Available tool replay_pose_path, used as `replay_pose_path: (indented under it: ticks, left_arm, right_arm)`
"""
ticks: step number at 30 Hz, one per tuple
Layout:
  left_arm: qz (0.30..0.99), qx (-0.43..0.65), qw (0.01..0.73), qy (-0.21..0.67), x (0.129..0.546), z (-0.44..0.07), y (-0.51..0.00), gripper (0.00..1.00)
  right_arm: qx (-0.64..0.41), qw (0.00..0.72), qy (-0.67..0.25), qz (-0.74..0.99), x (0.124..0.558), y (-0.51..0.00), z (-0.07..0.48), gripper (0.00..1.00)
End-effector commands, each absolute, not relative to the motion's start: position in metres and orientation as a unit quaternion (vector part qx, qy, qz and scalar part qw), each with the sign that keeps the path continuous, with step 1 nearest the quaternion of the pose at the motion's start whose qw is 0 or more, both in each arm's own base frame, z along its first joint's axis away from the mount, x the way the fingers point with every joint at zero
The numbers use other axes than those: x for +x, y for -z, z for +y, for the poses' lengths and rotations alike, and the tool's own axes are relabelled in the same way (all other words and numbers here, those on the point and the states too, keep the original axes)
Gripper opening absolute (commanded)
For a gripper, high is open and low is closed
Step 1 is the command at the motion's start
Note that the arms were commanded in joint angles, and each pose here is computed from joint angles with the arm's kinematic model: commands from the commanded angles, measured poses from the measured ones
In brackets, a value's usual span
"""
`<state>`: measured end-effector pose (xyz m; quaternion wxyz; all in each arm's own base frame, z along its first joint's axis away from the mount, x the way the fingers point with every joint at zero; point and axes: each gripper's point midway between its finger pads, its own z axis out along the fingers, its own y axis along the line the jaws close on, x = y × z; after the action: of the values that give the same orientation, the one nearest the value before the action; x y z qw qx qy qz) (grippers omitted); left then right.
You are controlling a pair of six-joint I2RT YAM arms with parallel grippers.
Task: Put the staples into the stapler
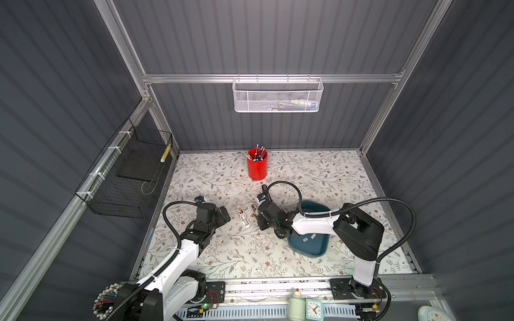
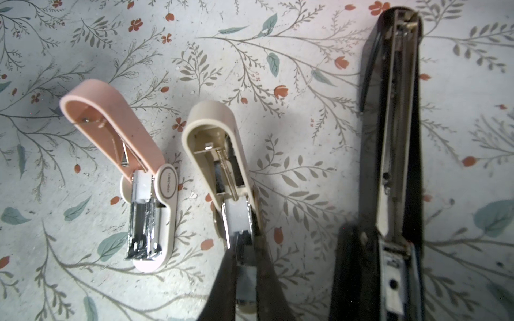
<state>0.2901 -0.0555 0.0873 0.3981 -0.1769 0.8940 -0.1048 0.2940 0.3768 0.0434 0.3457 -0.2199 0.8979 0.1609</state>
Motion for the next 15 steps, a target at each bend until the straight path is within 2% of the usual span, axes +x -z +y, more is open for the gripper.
replay_pose_path:
  ticks: [1,15]
  left_arm:
    - [0.889,-0.181,0.409,0.102,0.2944,-0.0520,-0.0964,1.00]
    - [0.889,-0.182,0.409,0.101,0.2947,-0.0516,-0.0963,1.00]
  right_arm:
    - [-0.237,0.302,-0.121,0.915,0.2818,-0.0163,0.3657,0.11]
    - [-0.251,0.291,-0.131,0.914,0.2764,-0.0151,0.3734,0.12]
